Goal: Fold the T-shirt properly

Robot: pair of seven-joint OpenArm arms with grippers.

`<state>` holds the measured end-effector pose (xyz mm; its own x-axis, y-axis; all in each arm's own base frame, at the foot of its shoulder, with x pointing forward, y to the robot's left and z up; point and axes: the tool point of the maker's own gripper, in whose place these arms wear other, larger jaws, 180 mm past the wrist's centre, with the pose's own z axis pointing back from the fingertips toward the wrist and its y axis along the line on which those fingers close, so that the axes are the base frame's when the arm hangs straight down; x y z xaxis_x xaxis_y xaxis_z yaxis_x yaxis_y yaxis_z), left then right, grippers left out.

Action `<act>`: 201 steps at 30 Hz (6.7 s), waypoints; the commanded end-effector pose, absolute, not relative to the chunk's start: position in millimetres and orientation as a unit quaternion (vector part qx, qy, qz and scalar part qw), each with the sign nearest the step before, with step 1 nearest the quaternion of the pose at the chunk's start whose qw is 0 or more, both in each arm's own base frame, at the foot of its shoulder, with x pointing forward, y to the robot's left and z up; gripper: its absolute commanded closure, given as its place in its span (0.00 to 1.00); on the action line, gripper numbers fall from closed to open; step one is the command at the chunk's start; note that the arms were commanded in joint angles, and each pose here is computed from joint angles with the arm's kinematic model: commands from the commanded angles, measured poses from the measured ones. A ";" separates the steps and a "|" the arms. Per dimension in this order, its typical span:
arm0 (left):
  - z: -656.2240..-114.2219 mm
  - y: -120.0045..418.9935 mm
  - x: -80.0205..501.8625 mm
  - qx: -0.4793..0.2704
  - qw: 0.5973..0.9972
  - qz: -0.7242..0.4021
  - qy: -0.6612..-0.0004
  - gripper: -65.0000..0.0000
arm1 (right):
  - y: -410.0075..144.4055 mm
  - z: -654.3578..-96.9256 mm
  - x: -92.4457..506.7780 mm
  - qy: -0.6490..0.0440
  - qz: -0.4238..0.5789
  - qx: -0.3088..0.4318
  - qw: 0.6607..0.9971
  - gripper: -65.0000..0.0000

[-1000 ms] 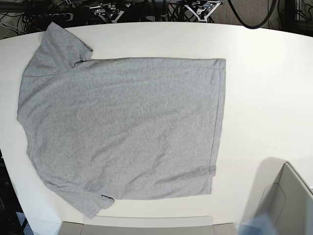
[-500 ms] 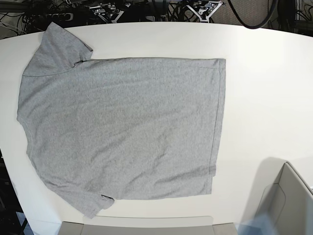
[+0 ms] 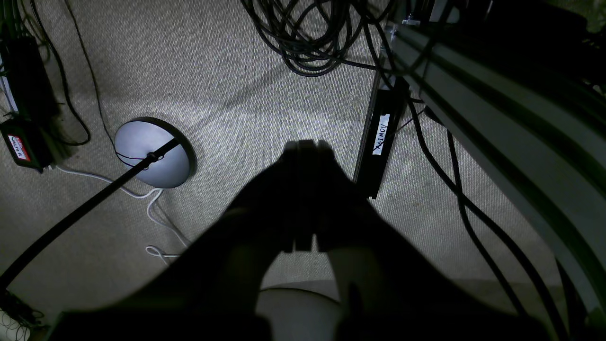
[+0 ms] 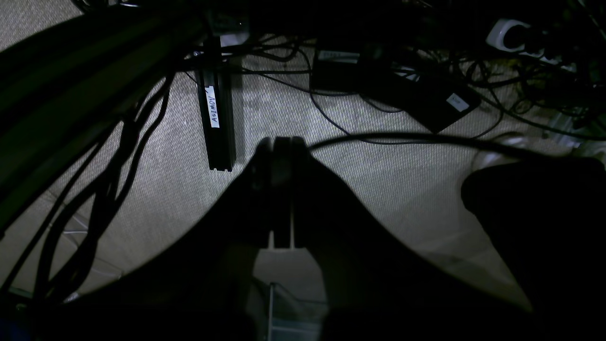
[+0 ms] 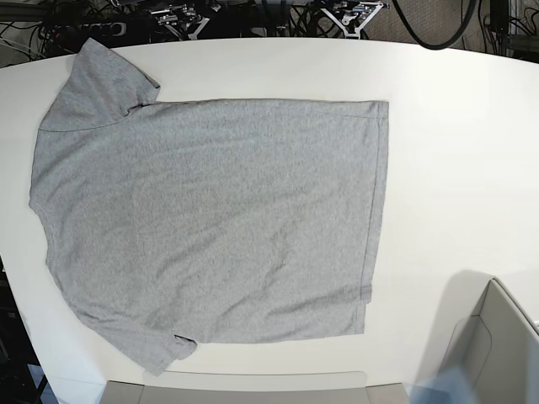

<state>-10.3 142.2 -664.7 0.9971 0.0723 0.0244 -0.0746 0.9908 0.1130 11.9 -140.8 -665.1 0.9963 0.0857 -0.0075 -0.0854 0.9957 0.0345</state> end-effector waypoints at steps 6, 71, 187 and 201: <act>-663.2 148.3 -0.7 0.065 0.996 0.041 -0.052 1.00 | -160.2 -664.4 6.5 -0.004 0.034 0.004 0.999 1.00; -253.3 183.4 30.0 0.122 0.587 -0.018 -0.800 0.94 | -155.8 -273.2 17.4 -0.684 -0.061 0.105 0.720 0.99; -338.1 152.1 217.4 -0.134 0.857 0.029 -0.497 0.58 | -297.1 -447.5 91.3 -0.169 -0.172 0.142 0.960 0.54; -422.5 210.0 209.5 -0.176 0.931 0.038 -0.318 0.58 | -301.7 -445.6 91.4 -0.169 -0.168 0.137 0.961 0.54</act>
